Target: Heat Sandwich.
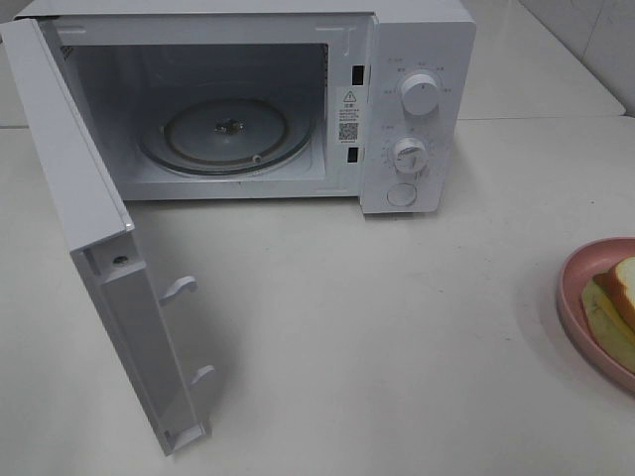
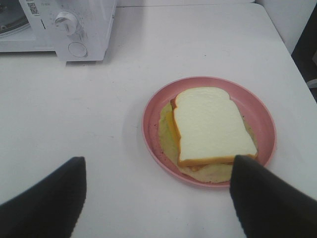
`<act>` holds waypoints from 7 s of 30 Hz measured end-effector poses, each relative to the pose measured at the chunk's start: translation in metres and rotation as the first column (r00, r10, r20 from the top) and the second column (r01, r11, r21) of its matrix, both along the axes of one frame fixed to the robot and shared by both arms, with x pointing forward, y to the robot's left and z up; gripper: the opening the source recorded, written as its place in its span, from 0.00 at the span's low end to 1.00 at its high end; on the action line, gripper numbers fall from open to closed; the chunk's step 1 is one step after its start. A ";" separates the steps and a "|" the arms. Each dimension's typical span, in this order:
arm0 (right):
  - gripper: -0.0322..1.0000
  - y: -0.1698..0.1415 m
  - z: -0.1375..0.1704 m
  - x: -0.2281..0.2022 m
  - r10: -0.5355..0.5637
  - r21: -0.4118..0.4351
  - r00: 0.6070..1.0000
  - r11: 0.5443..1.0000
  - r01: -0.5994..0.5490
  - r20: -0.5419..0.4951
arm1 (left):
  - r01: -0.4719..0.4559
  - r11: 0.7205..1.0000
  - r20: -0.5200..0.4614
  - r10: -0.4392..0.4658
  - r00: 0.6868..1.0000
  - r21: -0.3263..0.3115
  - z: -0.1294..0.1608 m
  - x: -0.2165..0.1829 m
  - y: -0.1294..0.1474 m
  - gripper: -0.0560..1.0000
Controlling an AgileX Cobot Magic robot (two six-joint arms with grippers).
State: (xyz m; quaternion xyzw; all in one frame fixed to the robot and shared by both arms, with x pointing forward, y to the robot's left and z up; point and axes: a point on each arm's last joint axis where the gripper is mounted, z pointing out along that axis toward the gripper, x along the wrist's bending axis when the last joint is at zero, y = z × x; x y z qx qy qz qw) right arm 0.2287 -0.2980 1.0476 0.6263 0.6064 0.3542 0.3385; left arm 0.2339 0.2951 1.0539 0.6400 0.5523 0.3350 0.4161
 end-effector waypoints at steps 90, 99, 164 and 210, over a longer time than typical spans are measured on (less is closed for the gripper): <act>0.77 0.000 0.000 0.000 0.000 0.000 1.000 1.000 0.000 0.000 | 0.278 0.960 0.241 -0.260 0.935 -0.044 -0.104 0.252 -0.093 0.05; 0.77 0.000 0.000 0.000 0.000 0.000 1.000 1.000 0.000 0.000 | 0.252 0.967 0.266 -0.235 0.935 -0.032 -0.104 0.266 -0.127 0.05; 0.77 0.000 0.000 0.000 -0.001 0.001 1.000 1.000 0.001 0.000 | 0.272 0.962 0.166 -0.266 0.950 -0.013 -0.108 0.348 -0.262 0.05; 0.77 0.000 0.000 0.000 -0.001 0.001 1.000 1.000 0.001 0.000 | 0.706 0.705 -0.569 -0.556 0.606 0.063 -0.052 0.223 -0.221 0.99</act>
